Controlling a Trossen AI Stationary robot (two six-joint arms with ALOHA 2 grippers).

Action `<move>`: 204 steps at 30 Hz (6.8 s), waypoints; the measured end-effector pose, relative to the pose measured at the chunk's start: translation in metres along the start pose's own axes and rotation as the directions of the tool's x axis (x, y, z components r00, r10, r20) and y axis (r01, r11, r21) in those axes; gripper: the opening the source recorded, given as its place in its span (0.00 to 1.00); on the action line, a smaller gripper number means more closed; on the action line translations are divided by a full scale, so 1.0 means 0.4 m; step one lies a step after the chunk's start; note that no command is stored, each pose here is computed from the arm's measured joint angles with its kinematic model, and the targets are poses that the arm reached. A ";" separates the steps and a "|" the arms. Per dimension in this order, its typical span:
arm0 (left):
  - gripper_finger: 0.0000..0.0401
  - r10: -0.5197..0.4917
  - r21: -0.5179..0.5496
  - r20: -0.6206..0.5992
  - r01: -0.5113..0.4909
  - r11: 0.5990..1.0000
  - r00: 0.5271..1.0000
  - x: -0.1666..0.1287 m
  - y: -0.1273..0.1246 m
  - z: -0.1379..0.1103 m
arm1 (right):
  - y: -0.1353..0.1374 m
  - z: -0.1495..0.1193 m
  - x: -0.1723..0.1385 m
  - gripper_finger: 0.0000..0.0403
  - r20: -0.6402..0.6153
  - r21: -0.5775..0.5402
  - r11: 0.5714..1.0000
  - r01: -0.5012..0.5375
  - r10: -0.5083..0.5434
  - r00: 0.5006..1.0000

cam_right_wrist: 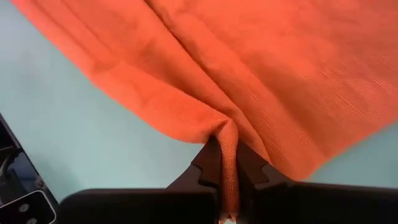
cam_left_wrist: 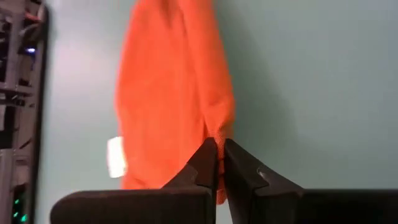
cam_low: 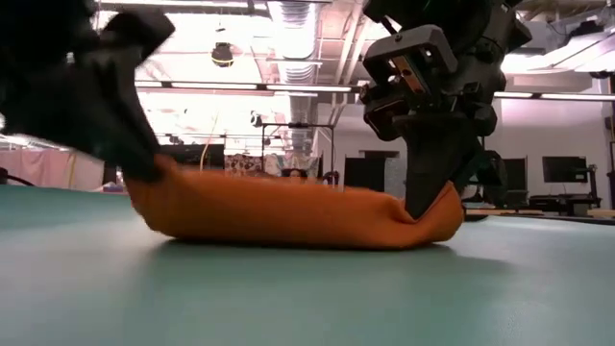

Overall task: Roll towel into tight, uniform cylinder
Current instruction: Roll the orange towel

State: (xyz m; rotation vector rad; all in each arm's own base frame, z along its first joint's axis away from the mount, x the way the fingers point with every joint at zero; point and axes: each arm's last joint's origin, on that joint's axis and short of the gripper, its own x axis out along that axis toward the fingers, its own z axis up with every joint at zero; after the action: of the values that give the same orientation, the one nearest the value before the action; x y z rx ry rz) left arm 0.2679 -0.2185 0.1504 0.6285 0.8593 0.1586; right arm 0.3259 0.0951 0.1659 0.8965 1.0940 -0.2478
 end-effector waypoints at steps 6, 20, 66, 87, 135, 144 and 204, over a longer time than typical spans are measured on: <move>0.00 0.039 -0.025 0.001 -0.039 0.999 0.999 -0.022 0.088 0.013 | 0.001 0.000 0.000 0.07 -0.004 -0.006 1.000 -0.007 0.007 1.000; 0.00 -0.161 -0.075 -0.098 0.154 0.985 0.982 0.090 0.147 -0.054 | 0.014 -0.024 0.002 0.07 -0.041 -0.027 0.999 -0.026 0.025 0.999; 0.00 -0.476 -0.151 0.136 0.493 0.857 0.869 0.072 0.244 -0.004 | 0.056 -0.103 0.006 0.06 -0.152 -0.188 0.974 -0.125 0.097 0.984; 0.00 -0.429 -0.068 0.311 0.470 0.880 0.848 -0.036 0.292 0.027 | 0.072 -0.135 0.006 0.06 -0.143 -0.290 0.946 -0.141 0.103 0.984; 0.00 -0.427 0.059 0.423 0.446 0.893 0.799 0.160 0.296 0.054 | 0.066 -0.170 0.009 0.06 -0.055 -0.456 0.890 -0.033 0.008 0.998; 0.00 -0.367 0.092 0.468 0.369 0.925 0.804 0.293 0.272 0.039 | 0.065 -0.170 0.009 0.06 -0.017 -0.496 0.868 0.001 -0.010 1.000; 0.00 -0.571 0.344 0.201 0.489 0.802 0.796 0.327 0.345 -0.034 | 0.090 -0.346 0.082 0.51 0.443 -0.813 0.408 0.416 -0.029 0.896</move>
State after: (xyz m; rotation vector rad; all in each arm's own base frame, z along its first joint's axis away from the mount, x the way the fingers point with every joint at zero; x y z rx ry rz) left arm 0.3590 -0.0516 0.1373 0.6226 0.7394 -0.5765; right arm 0.2708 0.2272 0.1340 -0.3086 0.8000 -0.0131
